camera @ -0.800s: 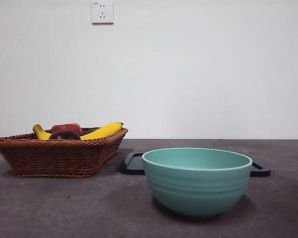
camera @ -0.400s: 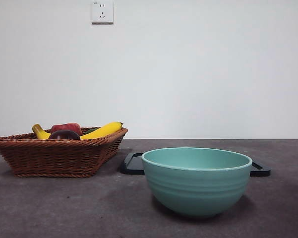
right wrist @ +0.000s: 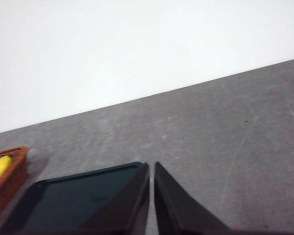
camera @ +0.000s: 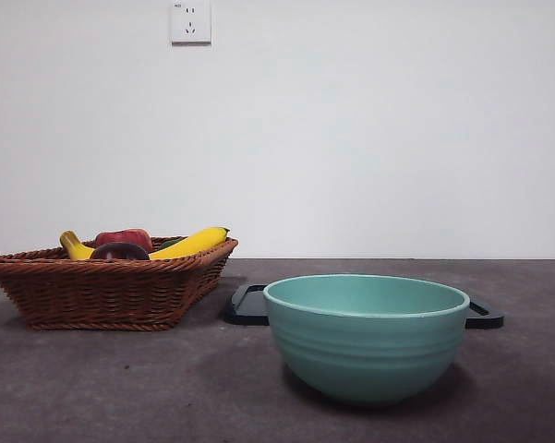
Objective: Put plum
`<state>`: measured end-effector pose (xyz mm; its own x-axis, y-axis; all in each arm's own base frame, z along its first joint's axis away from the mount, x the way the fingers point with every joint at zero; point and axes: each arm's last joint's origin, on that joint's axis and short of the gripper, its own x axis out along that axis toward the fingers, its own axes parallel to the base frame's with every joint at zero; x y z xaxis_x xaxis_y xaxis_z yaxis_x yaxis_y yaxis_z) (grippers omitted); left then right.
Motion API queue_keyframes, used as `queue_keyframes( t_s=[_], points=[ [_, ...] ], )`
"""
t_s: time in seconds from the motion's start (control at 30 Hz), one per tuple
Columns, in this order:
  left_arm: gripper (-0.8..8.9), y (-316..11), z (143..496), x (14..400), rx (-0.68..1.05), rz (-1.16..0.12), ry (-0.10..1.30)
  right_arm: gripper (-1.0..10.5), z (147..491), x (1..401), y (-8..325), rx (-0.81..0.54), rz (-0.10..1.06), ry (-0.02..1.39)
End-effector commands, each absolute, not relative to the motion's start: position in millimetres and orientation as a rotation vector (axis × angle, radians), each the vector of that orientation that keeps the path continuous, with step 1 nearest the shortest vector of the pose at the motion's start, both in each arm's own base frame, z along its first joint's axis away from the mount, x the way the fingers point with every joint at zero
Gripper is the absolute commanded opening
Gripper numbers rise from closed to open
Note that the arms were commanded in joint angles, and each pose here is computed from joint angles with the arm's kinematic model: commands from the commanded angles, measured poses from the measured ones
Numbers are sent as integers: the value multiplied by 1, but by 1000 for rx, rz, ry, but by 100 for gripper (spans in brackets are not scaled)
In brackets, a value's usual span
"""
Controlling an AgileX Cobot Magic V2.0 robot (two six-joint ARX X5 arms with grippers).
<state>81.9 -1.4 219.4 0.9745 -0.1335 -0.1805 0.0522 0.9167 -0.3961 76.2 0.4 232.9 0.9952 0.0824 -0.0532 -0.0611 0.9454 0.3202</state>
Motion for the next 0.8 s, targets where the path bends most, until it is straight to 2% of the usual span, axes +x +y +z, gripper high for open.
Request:
queue_keyframes(
  t_s=[0.03,0.2,0.37,0.8],
  points=[
    [9,-3,239,82,-363,-164,230,5,256,73,2,321,113,73],
    [9,-5,267,91,-292,-249,347,5,290,76,5,273,202,195],
    [9,-9,296,103,-229,-380,463,5,313,87,7,232,311,385],
    [9,-26,341,121,-108,-635,716,5,349,120,24,108,556,721]
  ],
)
